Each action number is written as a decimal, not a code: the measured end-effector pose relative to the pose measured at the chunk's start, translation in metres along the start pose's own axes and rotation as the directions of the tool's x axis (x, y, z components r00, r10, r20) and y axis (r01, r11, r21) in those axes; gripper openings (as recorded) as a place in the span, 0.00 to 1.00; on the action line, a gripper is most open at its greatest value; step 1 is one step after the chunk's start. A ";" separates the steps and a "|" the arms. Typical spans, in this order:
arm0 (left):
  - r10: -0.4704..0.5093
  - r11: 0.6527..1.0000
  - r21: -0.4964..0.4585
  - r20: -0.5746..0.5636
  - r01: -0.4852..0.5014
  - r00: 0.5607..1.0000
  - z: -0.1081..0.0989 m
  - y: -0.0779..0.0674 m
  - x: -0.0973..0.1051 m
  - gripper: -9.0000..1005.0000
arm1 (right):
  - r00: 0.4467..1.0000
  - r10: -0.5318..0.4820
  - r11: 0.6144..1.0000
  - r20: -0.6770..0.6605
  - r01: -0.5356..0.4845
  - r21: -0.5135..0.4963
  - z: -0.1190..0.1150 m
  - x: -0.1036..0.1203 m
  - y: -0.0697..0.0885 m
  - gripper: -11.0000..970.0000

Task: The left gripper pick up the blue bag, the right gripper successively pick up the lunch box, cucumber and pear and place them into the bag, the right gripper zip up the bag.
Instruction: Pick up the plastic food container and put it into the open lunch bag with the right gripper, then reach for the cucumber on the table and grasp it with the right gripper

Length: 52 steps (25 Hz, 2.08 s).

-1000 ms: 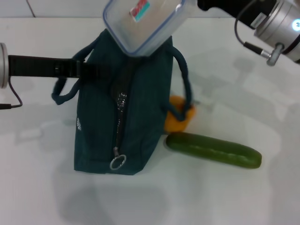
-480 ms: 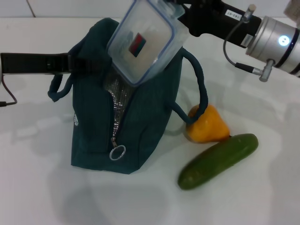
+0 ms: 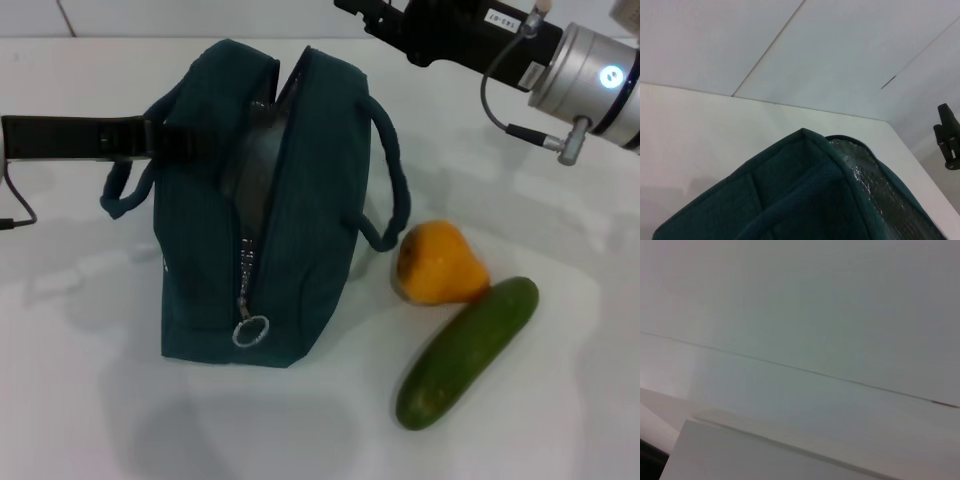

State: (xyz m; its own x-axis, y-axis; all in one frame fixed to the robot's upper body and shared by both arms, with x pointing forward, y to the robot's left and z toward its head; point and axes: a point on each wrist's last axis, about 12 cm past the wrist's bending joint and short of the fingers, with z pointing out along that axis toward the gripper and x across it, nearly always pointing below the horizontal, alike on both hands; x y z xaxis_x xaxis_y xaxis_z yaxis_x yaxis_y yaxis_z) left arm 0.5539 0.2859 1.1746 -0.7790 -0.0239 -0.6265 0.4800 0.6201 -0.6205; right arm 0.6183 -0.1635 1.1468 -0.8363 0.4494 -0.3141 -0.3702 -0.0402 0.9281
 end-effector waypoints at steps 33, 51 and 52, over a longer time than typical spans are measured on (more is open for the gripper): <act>-0.018 1.000 -0.016 0.049 0.019 0.999 -0.007 0.020 0.010 0.04 | -0.338 -0.469 0.414 -0.816 0.732 -0.541 0.019 -0.021 0.123 0.89; -0.040 0.999 0.003 0.043 0.039 0.998 -0.003 0.026 0.021 0.04 | -0.683 -0.263 0.427 -0.682 0.551 -0.717 0.045 0.061 0.082 0.89; -0.039 0.999 0.003 0.044 0.039 0.998 -0.002 0.026 0.021 0.04 | -0.691 -0.257 0.428 -0.675 0.545 -0.721 0.045 0.063 0.079 0.88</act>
State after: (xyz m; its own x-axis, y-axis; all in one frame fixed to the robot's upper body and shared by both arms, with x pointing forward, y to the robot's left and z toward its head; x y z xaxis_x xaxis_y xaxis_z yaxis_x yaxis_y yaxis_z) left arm 0.5491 0.3031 1.1469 -0.7788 -0.0824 -0.6219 0.4506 0.6161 -0.6460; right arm 0.5544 -0.0982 1.2093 0.4004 -0.9028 -0.1568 -0.9057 -0.4159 0.0822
